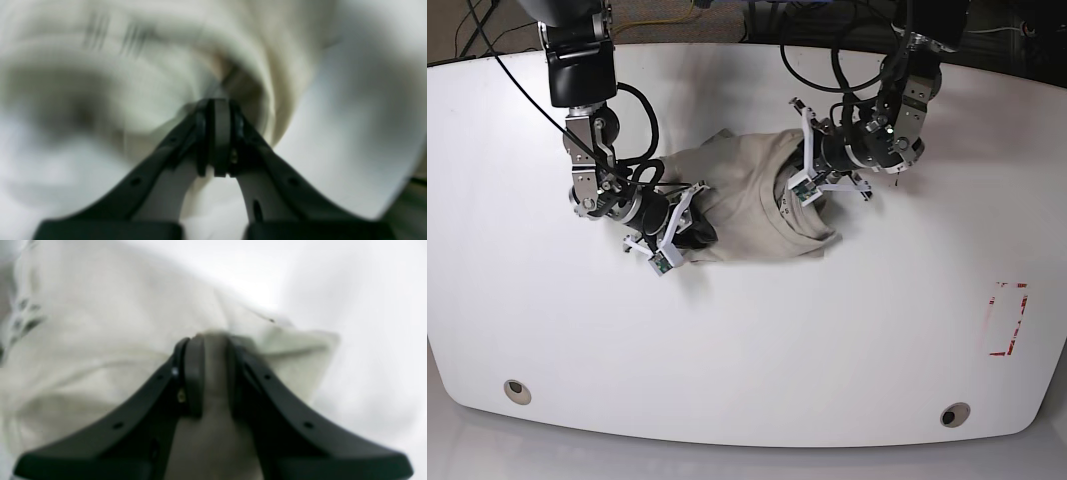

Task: Layout the t-shirt on the table in an organized manner, then fold the t-shirt properly
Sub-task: 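Grasp the bundle's sides with both grippers and flip it over, then square the folded shirt's sides with both grippers, pressing inward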

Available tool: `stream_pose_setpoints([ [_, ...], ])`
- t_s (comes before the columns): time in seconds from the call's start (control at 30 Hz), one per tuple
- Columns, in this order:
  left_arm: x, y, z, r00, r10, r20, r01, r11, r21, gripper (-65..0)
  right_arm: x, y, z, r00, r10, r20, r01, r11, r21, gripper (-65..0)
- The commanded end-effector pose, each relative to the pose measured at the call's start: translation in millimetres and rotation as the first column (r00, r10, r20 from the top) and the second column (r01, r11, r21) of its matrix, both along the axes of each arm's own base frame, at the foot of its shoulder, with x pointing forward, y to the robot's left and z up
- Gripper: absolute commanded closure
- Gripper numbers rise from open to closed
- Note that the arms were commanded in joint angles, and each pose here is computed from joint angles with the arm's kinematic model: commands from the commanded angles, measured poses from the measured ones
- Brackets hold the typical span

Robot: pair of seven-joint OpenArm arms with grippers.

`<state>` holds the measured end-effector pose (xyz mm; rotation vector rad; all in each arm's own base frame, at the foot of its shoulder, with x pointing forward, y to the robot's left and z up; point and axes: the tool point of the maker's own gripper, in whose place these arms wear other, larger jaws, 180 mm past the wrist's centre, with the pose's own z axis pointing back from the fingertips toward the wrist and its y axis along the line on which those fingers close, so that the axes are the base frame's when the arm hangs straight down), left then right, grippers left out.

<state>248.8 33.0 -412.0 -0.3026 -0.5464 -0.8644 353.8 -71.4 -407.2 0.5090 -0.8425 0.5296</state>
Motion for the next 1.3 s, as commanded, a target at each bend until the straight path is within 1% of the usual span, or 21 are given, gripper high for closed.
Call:
stream_pose_setpoints([
  [0.0, 7, 4, 8, 0.999, -0.006, 0.031, 0.006, 1.000, -0.005, -1.0, 0, -15, 8, 1.000, -0.003, 0.020, 0.004, 1.000, -0.021, -10.9],
  [0.1, 8, 14, 5, 1.000, -0.007, 0.030, 0.006, 1.000, 0.017, -1.0, -11, -15, 5, 1.000, -0.007, 0.010, 0.007, 1.000, -0.006, -10.9],
  [0.17, 15, 18, 9, 0.998, -0.008, 0.055, 0.007, 1.000, 0.021, -1.0, -19, -13, 7, 1.000, 0.002, 0.014, -0.002, 1.000, -0.003, -10.9],
  [0.23, 22, 23, 13, 0.997, -0.007, 0.075, 0.006, 1.000, 0.023, -1.0, -31, -10, 3, 1.000, 0.014, -0.002, -0.015, 1.000, -0.011, -10.9],
  [0.33, 27, 26, 11, 0.997, -0.009, 0.080, 0.007, 1.000, 0.024, -1.0, -45, -8, 3, 1.000, 0.026, -0.013, -0.026, 0.999, -0.020, -10.8],
  [0.5, 39, 26, 18, 0.991, -0.075, 0.107, 0.072, 0.997, 0.038, -1.0, -62, 6, 14, 0.999, 0.031, 0.009, -0.031, 1.000, 0.004, -10.8],
  [0.6, 46, 24, 26, 0.984, -0.116, 0.132, 0.111, 0.993, 0.044, -1.0, -64, 7, 29, 0.998, 0.030, 0.047, -0.030, 1.000, -0.009, -10.8],
  [0.73, 60, 22, 42, 0.976, -0.120, 0.182, 0.113, 0.993, 0.046, 0.0, -62, 4, 51, 0.995, 0.047, 0.087, -0.041, 0.997, -0.063, -10.8],
  [0.8, 69, 23, 55, 0.968, -0.113, 0.224, 0.106, 0.993, 0.044, 0.0, -62, 5, 64, 0.992, 0.066, 0.112, -0.055, 0.994, -0.097, -10.8],
  [0.97, 80, 31, 81, 0.953, -0.082, 0.293, 0.070, 0.996, 0.051, 0.0, -53, -1, 94, 0.980, 0.069, 0.185, -0.042, 0.988, -0.146, -10.8],
  [1.1, 80, 18, 99, 0.941, -0.070, 0.330, 0.066, 0.998, 0.025, 0.0, -45, -9, 104, 0.976, 0.058, 0.210, -0.021, 0.984, -0.175, -10.8],
  [1.17, 74, 14, 97, 0.945, -0.068, 0.320, 0.065, 0.998, 0.020, 0.0, -42, -11, 106, 0.975, 0.051, 0.214, -0.013, 0.984, -0.178, -10.8],
  [1.27, 59, 7, 90, 0.955, -0.057, 0.291, 0.061, 0.998, -0.005, 0.0, -39, -16, 94, 0.983, 0.037, 0.179, -0.006, 0.985, -0.175, -10.8],
])
